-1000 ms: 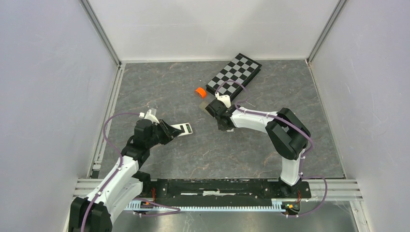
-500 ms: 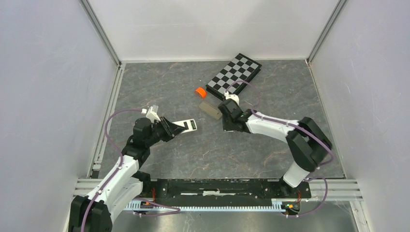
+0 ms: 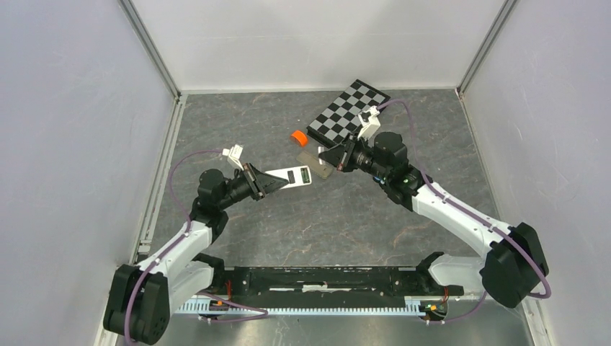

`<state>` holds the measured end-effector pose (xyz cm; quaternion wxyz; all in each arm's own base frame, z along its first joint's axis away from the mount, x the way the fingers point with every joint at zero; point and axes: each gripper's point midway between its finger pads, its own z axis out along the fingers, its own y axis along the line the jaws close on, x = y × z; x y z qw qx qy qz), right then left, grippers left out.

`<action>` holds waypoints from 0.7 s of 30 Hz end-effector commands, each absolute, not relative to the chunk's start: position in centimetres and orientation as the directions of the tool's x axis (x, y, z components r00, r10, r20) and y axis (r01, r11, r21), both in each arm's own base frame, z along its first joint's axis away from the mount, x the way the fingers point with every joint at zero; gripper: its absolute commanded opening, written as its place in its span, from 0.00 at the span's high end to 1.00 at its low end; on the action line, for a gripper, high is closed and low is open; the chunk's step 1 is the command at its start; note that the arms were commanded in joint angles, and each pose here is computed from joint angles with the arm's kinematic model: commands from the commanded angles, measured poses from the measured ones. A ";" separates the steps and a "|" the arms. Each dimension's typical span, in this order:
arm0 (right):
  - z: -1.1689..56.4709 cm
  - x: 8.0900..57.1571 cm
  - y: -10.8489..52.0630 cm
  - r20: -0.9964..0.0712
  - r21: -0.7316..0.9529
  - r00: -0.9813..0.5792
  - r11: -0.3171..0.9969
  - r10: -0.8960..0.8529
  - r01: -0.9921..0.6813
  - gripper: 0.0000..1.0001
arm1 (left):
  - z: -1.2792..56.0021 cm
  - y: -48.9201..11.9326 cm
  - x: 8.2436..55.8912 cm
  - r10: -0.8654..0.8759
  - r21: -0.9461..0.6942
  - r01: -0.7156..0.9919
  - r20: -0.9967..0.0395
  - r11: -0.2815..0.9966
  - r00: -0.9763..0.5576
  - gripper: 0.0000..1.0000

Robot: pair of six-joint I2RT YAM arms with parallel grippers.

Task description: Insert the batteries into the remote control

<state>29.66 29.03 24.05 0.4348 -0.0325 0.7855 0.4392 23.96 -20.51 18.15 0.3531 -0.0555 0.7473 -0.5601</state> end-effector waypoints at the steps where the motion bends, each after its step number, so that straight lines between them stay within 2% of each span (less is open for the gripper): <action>1: 29.4 25.8 31.9 -0.590 0.807 -0.709 0.270 0.387 -0.525 1.00 | 25.7 -21.9 22.9 -0.467 -0.861 0.487 -0.493 0.145 -0.734 0.98; 4: 31.0 24.6 32.4 -0.539 0.837 -0.744 0.153 0.395 -0.525 1.00 | 26.9 -22.1 22.4 -0.458 -0.864 0.495 -0.478 0.091 -0.749 0.98; 11: 33.1 23.2 32.5 -0.499 0.848 -0.775 0.035 0.388 -0.529 1.00 | 27.9 -22.4 21.9 -0.436 -0.888 0.457 -0.428 0.041 -0.792 0.98; 21: 33.5 21.6 32.3 -0.447 0.869 -0.821 -0.043 0.356 -0.492 1.00 | 29.3 -22.6 21.9 -0.431 -0.918 0.394 -0.339 -0.042 -0.836 0.98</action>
